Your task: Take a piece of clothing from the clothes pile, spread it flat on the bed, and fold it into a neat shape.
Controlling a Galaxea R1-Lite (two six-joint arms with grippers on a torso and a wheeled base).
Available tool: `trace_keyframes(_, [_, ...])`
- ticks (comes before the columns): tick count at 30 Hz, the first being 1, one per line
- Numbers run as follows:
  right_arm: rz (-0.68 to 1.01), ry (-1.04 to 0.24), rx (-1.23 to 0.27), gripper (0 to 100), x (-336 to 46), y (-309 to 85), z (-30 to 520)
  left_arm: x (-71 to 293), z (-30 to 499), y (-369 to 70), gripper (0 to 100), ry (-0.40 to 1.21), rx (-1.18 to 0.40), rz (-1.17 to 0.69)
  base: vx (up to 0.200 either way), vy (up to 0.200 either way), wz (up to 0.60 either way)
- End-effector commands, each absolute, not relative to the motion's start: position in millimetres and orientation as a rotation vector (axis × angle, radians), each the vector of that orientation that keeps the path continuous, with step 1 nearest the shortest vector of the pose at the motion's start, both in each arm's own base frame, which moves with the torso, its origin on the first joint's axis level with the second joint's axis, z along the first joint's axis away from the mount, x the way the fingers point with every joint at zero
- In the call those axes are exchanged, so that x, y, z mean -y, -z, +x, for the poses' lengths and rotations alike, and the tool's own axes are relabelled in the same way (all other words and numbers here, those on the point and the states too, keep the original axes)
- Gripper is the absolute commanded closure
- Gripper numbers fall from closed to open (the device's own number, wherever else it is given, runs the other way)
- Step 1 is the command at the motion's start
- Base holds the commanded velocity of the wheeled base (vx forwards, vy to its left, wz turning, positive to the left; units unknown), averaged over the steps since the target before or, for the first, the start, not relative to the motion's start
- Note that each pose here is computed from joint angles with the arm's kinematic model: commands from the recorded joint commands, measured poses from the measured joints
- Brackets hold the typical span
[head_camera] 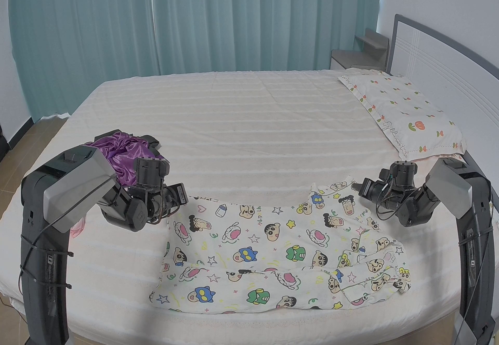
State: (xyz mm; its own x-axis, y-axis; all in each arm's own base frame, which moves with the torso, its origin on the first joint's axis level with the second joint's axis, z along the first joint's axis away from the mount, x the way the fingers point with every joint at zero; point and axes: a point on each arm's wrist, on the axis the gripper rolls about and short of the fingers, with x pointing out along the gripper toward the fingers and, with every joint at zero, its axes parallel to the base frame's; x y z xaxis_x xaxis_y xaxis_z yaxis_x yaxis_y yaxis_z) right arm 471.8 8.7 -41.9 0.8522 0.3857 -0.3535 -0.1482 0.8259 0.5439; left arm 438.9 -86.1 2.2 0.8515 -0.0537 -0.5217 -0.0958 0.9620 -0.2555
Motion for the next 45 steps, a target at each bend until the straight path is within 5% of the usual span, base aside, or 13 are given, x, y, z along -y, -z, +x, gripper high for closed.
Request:
trace_keyframes(1, [0.534, -0.337, -0.471, 100, -7.5, 26.3, 463.1, 86.9, 436.7, -6.2, 100, -0.024, -0.551, -0.278, 0.0, 0.0, 0.0])
trace_keyframes(20, [0.548, -0.463, -0.528, 100, -8.9, 8.2, 435.3, 95.5, 410.7, -32.0, 100, 0.01, -0.553, -0.272, 0.0, 0.0, 0.0])
trace_keyframes(45, [0.503, -0.54, -0.534, 100, 24.6, -26.8, 344.7, 76.0, 303.9, -47.4, 100, 0.057, -0.591, -0.297, 0.0, 0.0, 0.0])
